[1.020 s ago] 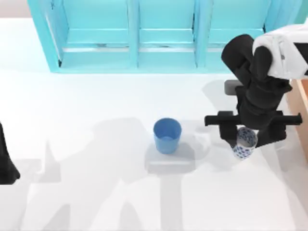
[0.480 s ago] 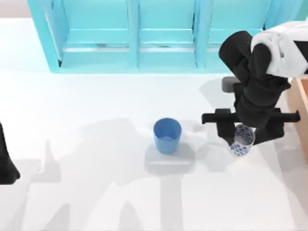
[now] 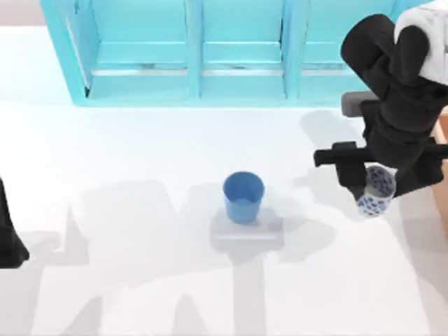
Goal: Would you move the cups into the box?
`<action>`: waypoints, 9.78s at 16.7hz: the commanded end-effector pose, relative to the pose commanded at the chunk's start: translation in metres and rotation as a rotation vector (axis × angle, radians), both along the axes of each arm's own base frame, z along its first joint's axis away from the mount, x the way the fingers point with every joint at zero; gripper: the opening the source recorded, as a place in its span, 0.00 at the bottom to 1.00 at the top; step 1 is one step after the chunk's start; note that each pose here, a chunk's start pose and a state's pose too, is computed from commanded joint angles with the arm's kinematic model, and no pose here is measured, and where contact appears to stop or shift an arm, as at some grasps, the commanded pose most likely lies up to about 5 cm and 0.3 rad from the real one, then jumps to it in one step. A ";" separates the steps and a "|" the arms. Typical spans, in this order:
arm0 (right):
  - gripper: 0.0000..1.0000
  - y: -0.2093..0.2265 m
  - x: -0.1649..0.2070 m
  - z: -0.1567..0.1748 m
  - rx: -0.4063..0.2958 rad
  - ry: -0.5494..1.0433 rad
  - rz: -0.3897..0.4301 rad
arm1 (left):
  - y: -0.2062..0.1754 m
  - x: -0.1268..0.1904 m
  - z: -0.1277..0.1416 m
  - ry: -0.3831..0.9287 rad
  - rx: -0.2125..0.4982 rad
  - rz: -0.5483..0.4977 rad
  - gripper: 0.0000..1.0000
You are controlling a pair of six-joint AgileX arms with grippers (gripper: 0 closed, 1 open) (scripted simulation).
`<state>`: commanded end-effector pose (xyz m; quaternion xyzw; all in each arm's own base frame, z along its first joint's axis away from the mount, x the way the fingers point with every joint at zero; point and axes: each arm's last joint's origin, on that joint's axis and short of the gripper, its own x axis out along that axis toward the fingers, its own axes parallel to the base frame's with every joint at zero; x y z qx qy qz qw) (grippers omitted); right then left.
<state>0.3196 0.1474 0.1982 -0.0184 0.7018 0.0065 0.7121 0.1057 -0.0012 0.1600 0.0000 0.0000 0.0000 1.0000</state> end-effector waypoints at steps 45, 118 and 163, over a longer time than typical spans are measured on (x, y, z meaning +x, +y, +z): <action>0.00 -0.244 -0.102 0.019 0.016 0.010 -0.045 | 0.000 0.000 0.000 0.000 0.000 0.000 1.00; 1.00 0.069 0.031 0.069 -0.017 0.027 -0.005 | 0.000 0.000 0.000 0.000 0.000 0.000 1.00; 0.00 0.134 0.031 -0.062 0.017 0.014 -0.045 | 0.000 0.000 0.000 0.000 0.000 0.000 1.00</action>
